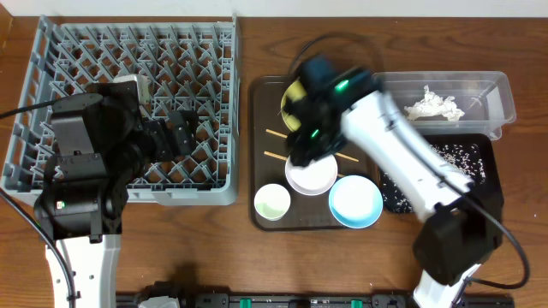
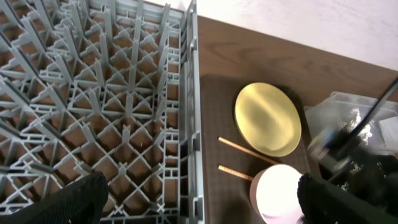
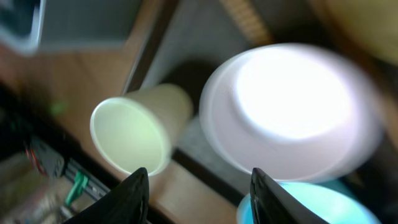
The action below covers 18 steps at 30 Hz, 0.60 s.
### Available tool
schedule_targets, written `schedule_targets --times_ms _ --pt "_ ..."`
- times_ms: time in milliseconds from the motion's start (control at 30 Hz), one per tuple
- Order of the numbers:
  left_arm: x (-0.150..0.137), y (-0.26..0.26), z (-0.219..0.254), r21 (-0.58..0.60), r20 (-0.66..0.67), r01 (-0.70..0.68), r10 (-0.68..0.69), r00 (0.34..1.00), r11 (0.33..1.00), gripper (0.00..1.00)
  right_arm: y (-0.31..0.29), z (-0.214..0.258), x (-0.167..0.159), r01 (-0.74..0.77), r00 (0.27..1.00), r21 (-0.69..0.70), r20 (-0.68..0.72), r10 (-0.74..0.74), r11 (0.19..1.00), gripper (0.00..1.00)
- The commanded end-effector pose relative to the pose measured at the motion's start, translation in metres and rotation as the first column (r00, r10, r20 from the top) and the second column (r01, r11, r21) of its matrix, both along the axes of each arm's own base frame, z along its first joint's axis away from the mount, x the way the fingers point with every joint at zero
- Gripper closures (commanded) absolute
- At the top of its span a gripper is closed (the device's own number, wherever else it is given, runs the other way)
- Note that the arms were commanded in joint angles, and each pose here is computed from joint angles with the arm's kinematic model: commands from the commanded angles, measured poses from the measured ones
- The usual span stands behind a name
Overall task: Sort waste into correct bins and load items into the dishwasher
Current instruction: 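Lift the white bowl with right gripper and hand it to left gripper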
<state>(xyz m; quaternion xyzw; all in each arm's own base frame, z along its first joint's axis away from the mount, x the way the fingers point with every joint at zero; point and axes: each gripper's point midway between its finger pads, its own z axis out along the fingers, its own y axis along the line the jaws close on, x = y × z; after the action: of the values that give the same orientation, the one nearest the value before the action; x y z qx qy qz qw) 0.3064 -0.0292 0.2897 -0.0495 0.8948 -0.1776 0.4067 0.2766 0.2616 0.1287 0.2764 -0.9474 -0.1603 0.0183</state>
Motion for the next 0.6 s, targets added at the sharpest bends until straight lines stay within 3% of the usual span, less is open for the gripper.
schedule_targets --times_ms 0,333,400,467,567 --pt "-0.002 0.002 0.001 0.005 -0.01 -0.01 0.01 1.0 1.0 0.02 0.018 -0.014 -0.024 -0.099 0.995 0.016 -0.013 0.099 0.995 0.49" --pt "-0.006 0.002 -0.008 -0.001 -0.057 -0.01 0.01 0.998 1.0 0.02 0.026 -0.06 -0.037 -0.123 0.991 -0.046 0.039 0.125 0.991 0.48" --pt "-0.005 0.002 -0.008 -0.001 -0.056 -0.01 0.01 0.998 1.0 0.02 0.028 -0.064 -0.039 -0.13 0.99 -0.044 0.042 0.132 0.991 0.53" --pt "-0.005 0.002 -0.008 -0.001 -0.056 -0.01 0.01 0.998 1.0 0.02 0.03 -0.068 -0.043 -0.136 0.99 -0.041 0.044 0.137 0.99 0.69" --pt "-0.005 0.002 -0.008 -0.001 -0.055 -0.01 0.01 0.998 1.0 0.02 0.033 -0.073 -0.047 -0.151 0.987 -0.043 0.049 0.153 0.988 0.77"
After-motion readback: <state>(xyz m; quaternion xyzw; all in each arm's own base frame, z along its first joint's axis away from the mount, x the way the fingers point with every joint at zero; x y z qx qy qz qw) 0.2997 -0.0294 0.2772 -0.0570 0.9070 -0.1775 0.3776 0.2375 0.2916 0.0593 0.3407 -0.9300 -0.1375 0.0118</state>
